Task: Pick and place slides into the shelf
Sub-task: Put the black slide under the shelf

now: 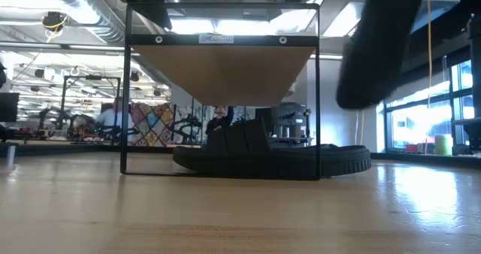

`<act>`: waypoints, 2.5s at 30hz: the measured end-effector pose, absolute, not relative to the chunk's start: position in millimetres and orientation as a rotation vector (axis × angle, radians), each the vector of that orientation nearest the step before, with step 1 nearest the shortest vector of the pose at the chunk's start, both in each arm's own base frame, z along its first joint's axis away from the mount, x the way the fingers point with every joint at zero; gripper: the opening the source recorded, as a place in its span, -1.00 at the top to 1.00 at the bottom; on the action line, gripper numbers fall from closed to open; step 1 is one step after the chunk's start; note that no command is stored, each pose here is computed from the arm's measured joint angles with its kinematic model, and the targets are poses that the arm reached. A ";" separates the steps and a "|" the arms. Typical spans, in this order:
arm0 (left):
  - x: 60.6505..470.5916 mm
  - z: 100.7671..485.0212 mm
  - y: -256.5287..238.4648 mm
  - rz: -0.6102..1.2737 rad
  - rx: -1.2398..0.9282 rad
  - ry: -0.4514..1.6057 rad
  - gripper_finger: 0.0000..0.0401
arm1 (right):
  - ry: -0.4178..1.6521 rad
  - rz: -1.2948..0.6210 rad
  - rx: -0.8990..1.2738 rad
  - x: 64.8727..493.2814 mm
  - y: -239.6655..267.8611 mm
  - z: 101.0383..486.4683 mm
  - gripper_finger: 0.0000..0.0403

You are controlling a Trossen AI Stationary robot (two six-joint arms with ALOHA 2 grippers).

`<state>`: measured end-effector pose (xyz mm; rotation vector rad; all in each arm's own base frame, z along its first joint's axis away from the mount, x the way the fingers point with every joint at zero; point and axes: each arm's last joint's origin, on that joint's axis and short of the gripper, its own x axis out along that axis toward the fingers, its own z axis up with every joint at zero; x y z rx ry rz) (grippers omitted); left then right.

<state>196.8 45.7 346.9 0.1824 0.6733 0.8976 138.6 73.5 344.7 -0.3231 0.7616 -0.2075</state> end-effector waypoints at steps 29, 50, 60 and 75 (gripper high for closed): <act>200.9 345.2 46.3 0.901 0.184 0.673 0.03 | 0.743 0.159 -0.307 139.9 124.0 229.3 0.70; 200.9 345.3 46.3 0.903 0.179 0.669 0.03 | 0.873 0.267 -0.072 127.8 134.5 224.9 0.40; 200.9 345.4 46.3 0.903 0.180 0.669 0.03 | 0.877 0.260 -0.052 127.7 134.6 224.9 0.40; 200.9 345.4 46.3 0.904 0.177 0.668 0.03 | 0.877 0.252 -0.002 125.2 132.2 195.7 0.39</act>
